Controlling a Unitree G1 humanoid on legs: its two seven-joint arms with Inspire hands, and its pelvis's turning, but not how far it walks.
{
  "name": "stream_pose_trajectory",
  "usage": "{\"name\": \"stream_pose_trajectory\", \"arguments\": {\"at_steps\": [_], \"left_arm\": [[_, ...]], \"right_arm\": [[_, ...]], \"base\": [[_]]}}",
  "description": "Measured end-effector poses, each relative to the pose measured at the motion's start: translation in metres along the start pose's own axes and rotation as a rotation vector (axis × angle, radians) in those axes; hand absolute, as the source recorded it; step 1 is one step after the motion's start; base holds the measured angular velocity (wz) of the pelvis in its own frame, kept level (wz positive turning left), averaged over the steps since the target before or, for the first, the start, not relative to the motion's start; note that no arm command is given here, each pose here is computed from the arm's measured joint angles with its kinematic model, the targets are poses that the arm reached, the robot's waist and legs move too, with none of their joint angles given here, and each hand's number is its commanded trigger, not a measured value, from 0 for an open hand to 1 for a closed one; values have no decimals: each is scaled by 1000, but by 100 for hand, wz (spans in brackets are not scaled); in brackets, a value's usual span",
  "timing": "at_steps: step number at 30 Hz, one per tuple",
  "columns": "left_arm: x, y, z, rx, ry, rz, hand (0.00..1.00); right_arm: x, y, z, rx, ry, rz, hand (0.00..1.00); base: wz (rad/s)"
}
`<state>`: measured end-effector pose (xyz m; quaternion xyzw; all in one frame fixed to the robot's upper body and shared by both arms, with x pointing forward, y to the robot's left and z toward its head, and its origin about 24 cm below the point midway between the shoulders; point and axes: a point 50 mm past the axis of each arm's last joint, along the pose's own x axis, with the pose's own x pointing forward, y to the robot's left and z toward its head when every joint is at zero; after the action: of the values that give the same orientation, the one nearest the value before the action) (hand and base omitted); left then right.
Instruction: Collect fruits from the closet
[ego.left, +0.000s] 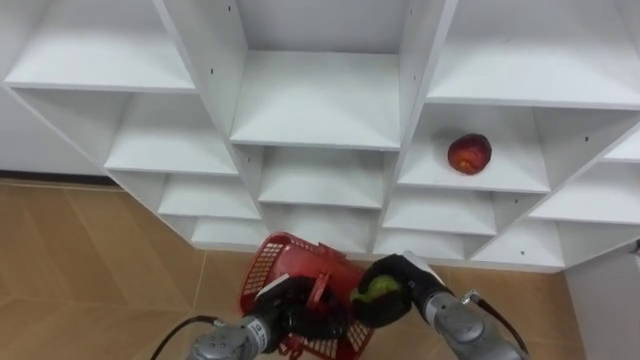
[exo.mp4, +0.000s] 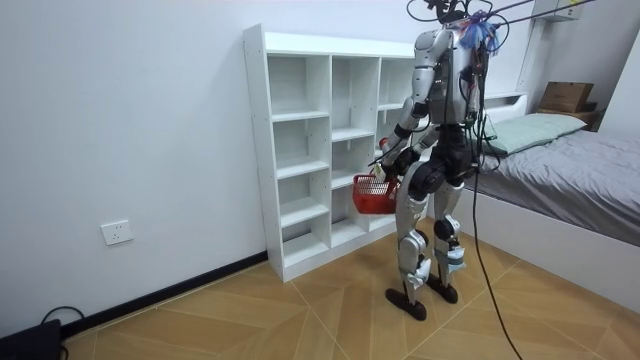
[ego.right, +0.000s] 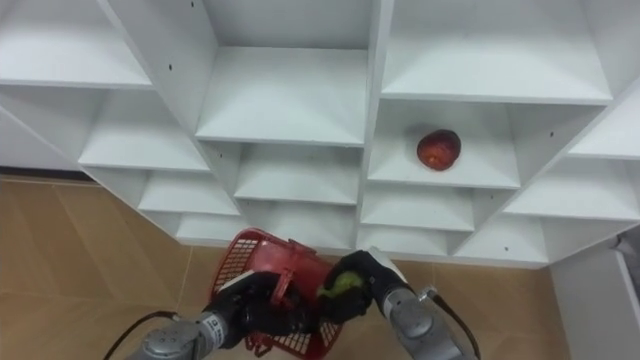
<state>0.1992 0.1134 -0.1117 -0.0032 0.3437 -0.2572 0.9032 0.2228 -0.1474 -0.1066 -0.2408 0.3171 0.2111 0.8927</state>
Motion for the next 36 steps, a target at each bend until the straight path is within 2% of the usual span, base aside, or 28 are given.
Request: {"name": "stream_pose_trajectory", "arguments": {"at_steps": [36], "left_arm": [[3, -5, 4, -2, -17, -39, 100]], "right_arm": [[1, 8, 2, -23, -5, 51, 0]], "base": [[0]]}}
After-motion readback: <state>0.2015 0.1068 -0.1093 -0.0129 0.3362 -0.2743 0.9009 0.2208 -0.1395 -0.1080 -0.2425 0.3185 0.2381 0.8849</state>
